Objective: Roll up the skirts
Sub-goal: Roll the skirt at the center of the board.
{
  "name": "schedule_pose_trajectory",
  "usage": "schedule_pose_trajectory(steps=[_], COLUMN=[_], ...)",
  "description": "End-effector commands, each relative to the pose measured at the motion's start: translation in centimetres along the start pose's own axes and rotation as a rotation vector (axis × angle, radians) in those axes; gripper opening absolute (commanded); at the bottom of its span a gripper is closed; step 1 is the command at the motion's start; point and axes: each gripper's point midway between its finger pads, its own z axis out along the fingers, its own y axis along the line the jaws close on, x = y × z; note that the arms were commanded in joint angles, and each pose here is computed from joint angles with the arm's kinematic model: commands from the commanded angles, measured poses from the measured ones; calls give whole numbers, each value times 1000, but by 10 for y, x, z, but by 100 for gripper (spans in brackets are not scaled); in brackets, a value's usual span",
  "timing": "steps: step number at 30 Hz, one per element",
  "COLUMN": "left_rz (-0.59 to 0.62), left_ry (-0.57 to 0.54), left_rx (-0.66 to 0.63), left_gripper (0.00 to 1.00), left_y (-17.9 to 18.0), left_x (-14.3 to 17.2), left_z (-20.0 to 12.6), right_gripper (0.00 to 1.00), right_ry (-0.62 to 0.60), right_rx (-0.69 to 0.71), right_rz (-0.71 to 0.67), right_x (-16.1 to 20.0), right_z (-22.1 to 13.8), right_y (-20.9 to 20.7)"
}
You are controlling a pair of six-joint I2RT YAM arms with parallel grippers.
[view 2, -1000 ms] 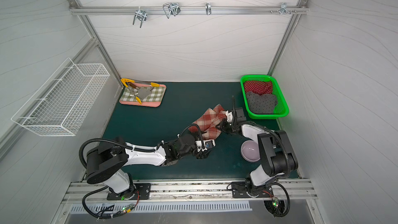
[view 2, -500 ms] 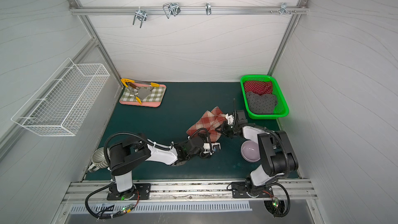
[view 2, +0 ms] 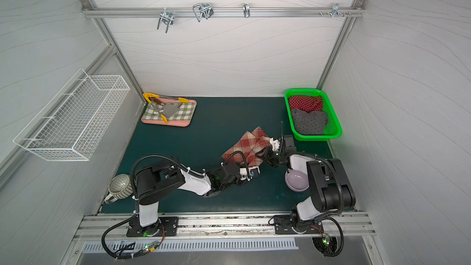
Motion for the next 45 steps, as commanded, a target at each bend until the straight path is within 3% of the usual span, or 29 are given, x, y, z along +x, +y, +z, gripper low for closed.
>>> schedule_pose_trajectory(steps=[1, 3, 5, 8, 13, 15, 24, 30, 32, 34, 35, 36, 38, 39, 40, 45], left_rz=[-318, -434, -524, -696, -1125, -1214, -1338, -1321, -1311, -1287, -1275, -1261, -1228, -1211, -1186, -896], left_ry=[-27, -57, -65, -90, -216, -241, -182, -166, -165, -169, -175, -185, -213, -215, -210, -109], left_rx=[87, 123, 172, 276, 427, 469, 581, 625, 631, 628, 625, 625, 616, 600, 575, 358], left_gripper=[0, 0, 0, 0, 0, 1, 5, 8, 11, 17, 21, 29, 55, 70, 98, 98], left_y=[11, 12, 8, 4, 16, 12, -13, -24, -26, -26, -25, -24, -15, -8, 0, 37], left_x=[11, 16, 20, 23, 32, 36, 48, 48, 49, 50, 48, 46, 38, 36, 34, 20], left_z=[-6, -8, -7, -4, 1, 3, 13, 11, 9, 7, 5, 3, -1, -2, -3, -12], right_gripper=[65, 77, 97, 99, 99, 99, 99, 98, 79, 21, 0, 0, 0, 0, 0, 0], right_ry=[-96, -162, -199, -214, -187, -162, -118, -141, -128, -102, -94, -81, -68, -65, -66, -60], right_rx=[-54, -76, -86, -88, -94, -85, -83, -89, -91, -89, -84, -76, -61, -49, -35, 33], right_rz=[-29, -42, -73, -101, -123, -118, -73, -38, -35, -22, -20, -16, -20, -20, -21, -34], right_x=[-6, -11, -14, -17, -23, -27, -34, -48, -53, -54, -54, -52, -49, -47, -46, -40], right_z=[-16, -24, -31, -35, -26, -17, 30, 53, 61, 69, 72, 74, 76, 75, 74, 61], right_y=[14, 21, 28, 34, 38, 37, 26, 17, 15, 13, 11, 9, 7, 4, 2, -1])
